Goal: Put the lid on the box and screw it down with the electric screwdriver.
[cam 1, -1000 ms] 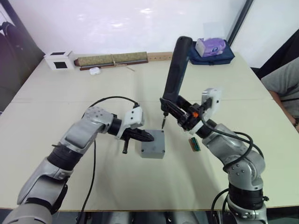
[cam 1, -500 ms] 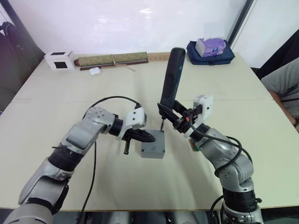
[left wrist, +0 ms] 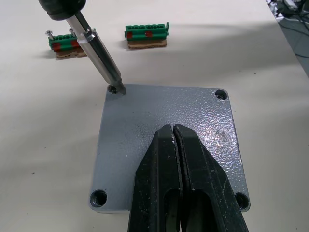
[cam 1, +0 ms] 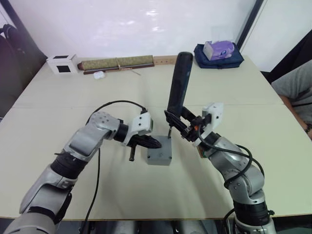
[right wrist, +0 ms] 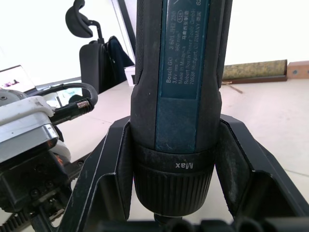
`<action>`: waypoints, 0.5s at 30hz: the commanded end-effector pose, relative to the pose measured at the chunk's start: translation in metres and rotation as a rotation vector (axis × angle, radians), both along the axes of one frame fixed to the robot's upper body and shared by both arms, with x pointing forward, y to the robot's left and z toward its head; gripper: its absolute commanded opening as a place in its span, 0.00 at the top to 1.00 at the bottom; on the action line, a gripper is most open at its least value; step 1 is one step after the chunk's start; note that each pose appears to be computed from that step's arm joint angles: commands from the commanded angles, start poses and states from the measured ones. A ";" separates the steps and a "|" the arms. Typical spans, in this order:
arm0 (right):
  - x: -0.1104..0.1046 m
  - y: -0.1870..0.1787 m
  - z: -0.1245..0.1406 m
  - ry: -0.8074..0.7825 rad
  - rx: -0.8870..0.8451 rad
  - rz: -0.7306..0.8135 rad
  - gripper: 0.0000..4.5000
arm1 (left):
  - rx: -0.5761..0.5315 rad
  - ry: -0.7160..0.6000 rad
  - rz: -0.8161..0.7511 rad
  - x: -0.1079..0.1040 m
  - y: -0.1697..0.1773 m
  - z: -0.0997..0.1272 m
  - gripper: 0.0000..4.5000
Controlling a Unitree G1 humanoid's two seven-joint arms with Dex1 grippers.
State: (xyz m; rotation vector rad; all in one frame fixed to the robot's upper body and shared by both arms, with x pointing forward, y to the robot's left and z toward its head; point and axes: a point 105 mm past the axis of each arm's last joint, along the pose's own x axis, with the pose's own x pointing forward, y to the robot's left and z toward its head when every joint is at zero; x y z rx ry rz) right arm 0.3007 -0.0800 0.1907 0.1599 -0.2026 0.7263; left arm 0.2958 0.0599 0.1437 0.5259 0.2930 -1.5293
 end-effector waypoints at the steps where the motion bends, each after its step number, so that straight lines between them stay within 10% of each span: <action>1: 0.001 -0.004 0.004 -0.034 0.000 -0.029 0.60 | 0.020 0.009 0.002 -0.001 0.001 -0.006 1.00; 15: -0.008 0.003 -0.022 0.020 -0.076 0.004 0.60 | 0.043 0.016 0.010 -0.001 0.005 -0.012 1.00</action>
